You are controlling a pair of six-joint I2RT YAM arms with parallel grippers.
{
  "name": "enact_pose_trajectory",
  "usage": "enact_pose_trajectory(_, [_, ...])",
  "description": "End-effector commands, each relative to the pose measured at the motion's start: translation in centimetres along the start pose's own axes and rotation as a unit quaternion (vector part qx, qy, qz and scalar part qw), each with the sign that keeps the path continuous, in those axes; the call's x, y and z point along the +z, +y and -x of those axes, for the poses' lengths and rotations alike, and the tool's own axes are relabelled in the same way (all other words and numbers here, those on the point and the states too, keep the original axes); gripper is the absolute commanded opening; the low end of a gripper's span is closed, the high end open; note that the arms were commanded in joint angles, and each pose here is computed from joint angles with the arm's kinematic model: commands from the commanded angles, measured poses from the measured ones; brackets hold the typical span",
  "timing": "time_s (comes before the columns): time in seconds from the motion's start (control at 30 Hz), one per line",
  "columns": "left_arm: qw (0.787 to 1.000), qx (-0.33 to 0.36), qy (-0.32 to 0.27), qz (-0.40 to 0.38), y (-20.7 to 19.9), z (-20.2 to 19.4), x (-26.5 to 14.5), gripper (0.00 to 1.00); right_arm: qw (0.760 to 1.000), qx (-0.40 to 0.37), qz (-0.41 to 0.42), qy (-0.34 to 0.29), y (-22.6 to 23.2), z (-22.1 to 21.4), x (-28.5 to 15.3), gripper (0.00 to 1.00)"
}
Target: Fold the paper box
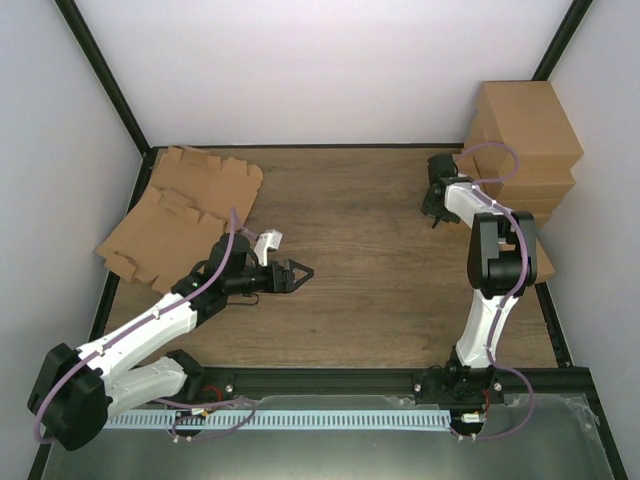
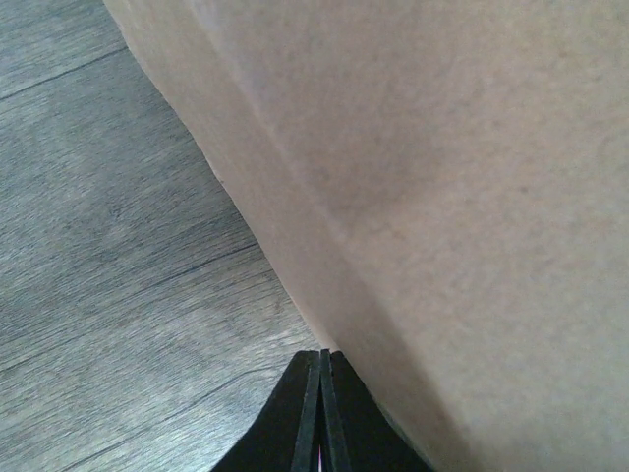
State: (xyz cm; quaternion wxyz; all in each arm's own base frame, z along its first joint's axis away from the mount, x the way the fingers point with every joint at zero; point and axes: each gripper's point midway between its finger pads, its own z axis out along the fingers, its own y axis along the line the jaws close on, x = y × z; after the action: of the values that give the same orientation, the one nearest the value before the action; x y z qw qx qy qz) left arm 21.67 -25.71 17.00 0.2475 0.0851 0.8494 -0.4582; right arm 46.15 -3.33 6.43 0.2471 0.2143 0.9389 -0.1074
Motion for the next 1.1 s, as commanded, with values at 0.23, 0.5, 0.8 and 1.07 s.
enact_pose_trajectory(0.23, [1.000,0.013,-0.015,-0.013,-1.1,1.3,-0.1,0.88,0.989,-0.054,0.138,-0.012,4.8,1.9,-3.0,0.01])
enact_pose_trajectory(0.5, [1.000,0.013,-0.013,-0.014,-1.2,1.3,-0.1,0.88,0.994,-0.056,0.098,-0.013,3.7,1.3,-4.3,0.01])
enact_pose_trajectory(0.8, [1.000,0.014,-0.013,-0.016,-1.3,1.2,-0.3,0.88,0.999,-0.042,-0.028,-0.013,-0.5,1.4,-3.5,0.01])
enact_pose_trajectory(1.07, [1.000,0.014,-0.017,-0.014,-1.3,1.1,-0.7,0.88,0.995,-0.036,-0.089,-0.028,-2.3,2.2,-3.4,0.01])
